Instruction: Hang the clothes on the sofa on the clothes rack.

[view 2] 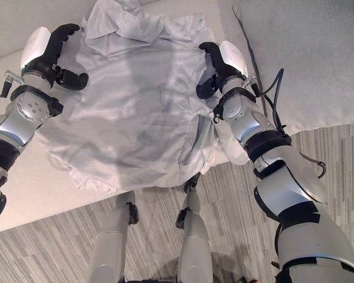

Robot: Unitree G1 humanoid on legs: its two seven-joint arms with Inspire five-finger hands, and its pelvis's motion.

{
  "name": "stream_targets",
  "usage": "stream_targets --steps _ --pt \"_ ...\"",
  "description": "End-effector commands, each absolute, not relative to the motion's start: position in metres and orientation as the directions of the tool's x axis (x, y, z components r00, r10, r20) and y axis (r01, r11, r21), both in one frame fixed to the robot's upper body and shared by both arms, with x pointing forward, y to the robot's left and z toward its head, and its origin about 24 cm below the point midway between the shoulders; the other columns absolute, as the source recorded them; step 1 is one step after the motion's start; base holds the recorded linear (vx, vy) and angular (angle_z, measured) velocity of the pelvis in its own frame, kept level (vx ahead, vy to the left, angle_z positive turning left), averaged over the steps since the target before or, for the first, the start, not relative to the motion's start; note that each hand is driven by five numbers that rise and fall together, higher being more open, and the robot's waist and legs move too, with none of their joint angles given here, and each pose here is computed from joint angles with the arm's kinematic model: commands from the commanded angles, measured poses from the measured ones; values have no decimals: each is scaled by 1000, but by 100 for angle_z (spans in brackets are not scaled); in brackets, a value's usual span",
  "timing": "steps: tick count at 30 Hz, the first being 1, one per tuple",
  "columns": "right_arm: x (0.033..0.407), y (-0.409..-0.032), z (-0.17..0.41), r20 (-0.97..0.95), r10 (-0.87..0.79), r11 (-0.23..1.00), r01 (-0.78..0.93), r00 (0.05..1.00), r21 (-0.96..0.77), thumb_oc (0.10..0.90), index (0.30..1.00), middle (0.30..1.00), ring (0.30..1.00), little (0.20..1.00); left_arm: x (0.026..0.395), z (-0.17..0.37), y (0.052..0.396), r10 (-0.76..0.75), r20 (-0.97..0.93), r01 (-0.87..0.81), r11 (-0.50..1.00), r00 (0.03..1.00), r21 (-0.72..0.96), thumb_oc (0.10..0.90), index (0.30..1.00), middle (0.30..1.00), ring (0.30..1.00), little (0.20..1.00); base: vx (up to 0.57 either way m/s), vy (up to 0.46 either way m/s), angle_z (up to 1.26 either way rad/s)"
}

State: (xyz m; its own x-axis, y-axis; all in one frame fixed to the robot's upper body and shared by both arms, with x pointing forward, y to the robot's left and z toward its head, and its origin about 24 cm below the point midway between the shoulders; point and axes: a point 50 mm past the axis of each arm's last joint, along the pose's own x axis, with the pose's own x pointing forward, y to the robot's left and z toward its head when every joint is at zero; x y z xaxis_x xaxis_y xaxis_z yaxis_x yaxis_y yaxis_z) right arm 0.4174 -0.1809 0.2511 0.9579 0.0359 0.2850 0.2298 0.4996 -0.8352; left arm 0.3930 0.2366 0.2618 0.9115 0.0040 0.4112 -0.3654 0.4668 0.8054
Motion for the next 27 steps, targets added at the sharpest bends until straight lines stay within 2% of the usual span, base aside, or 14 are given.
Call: stream_targets --steps 1,5,6,7,8,9,10,13,16,20,27 --pt "420 -192 255 244 5 466 214 970 -859 800 900 900 900 900 383 328 248 15 587 -551 368 809 749 800 900 900 900 900 0 0 0" --pt "420 -192 252 227 12 460 196 974 -866 800 900 900 900 900 382 327 253 23 581 -552 347 813 758 800 900 900 900 900 0 0 0" --pt "420 -192 250 216 15 462 184 976 -867 744 815 815 815 815 382 325 254 20 570 -542 338 821 769 800 900 900 900 900 0 0 0" --pt "420 -192 248 210 17 465 178 978 -867 590 585 585 585 585 382 324 255 23 565 -538 337 825 772 762 844 844 844 844 0 0 0" --pt "420 -193 248 208 16 466 177 978 -867 505 458 458 458 458 382 323 257 27 559 -534 336 829 775 621 632 632 632 632 0 0 0" --pt "420 -193 247 204 14 468 174 979 -866 449 373 373 373 373 383 321 258 33 553 -530 334 833 779 538 507 507 507 507 0 0 0" --pt "420 -193 247 204 14 468 174 979 -866 400 300 300 300 300 383 321 258 33 553 -530 334 833 779 400 300 300 300 300 0 0 0" --pt "419 -197 238 188 4 491 162 982 -856 400 300 300 300 300 382 316 264 54 542 -529 323 838 785 400 300 300 300 300 0 0 0" --pt "411 -195 238 249 41 558 185 968 -809 400 300 300 300 300 376 313 273 76 561 -554 309 824 773 400 300 300 300 300 -4 -10 -1" --pt "394 -211 233 318 51 601 225 947 -767 400 300 300 300 300 365 310 282 97 604 -595 351 791 723 400 300 300 300 300 -16 -67 -2" --pt "365 -230 235 432 58 601 314 900 -735 400 300 300 300 300 337 290 290 137 695 -665 466 706 584 400 300 300 300 300 -6 -83 -2"
